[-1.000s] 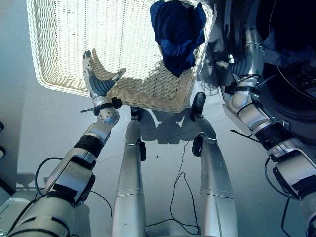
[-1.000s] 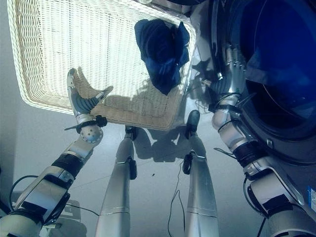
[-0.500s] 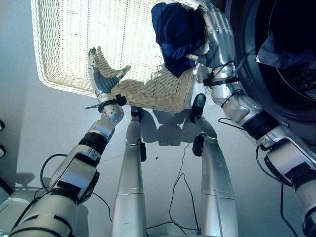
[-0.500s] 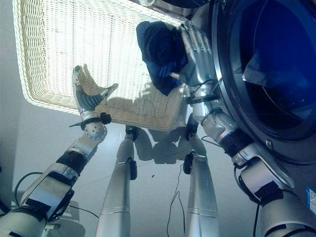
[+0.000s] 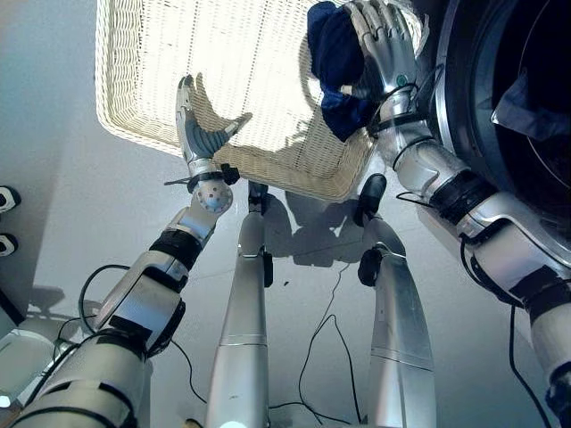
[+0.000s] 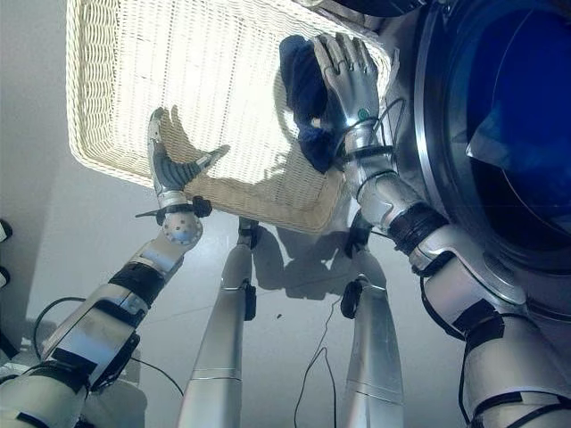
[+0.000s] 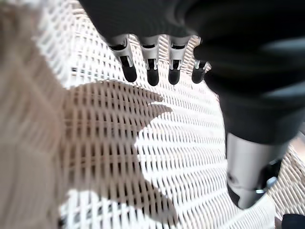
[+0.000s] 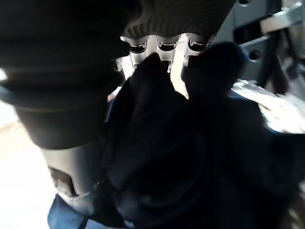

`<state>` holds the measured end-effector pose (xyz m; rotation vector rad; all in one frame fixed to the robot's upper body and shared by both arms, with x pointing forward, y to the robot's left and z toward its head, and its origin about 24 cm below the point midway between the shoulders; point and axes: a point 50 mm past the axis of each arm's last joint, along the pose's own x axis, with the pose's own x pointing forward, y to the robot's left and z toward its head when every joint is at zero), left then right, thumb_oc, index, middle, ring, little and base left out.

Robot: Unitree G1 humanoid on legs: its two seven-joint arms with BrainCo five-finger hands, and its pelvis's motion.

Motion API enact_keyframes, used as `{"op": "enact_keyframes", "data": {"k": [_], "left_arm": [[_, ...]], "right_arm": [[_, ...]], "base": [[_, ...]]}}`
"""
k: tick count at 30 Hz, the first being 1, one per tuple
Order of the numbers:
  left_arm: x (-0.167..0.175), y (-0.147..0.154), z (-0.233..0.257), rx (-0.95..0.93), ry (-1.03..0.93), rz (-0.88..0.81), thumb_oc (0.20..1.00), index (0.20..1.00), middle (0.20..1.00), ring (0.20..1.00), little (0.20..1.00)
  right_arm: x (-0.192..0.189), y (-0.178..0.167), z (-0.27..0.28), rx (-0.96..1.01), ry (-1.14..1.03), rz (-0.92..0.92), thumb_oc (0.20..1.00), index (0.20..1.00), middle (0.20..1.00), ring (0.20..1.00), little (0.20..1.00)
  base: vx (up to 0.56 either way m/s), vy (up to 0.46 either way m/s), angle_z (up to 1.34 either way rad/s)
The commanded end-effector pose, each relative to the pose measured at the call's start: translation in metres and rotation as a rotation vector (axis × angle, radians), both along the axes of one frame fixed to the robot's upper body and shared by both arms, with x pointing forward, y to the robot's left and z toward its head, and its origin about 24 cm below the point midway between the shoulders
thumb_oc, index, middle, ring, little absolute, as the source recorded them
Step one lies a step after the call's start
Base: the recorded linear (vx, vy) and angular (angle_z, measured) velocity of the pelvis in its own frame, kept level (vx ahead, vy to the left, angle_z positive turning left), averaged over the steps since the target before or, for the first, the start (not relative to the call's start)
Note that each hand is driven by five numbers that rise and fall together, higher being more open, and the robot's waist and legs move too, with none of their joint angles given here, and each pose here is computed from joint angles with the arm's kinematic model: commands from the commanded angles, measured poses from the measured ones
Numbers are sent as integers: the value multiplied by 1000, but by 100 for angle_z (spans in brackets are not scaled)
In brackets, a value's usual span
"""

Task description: Put the clothes into the washing machine.

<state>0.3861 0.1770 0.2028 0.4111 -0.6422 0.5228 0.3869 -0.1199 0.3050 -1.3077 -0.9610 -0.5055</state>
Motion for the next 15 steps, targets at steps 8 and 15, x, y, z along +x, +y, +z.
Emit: {"op": "enact_keyframes", "data": {"k": [8, 15], "left_arm": [[0, -10, 10, -7, -57, -16, 1000, 1000, 1000, 1000, 1000], [1, -13, 11, 3, -56, -19, 1000, 1000, 1000, 1000, 1000]], "right_arm": [[6, 1, -13, -53, 114, -25, 1000, 1000, 1000, 1000, 1000], [15, -7, -26, -65, 207, -99, 1000, 1000, 1000, 1000, 1000]], "base": [[0, 0, 0], [0, 0, 0]]}}
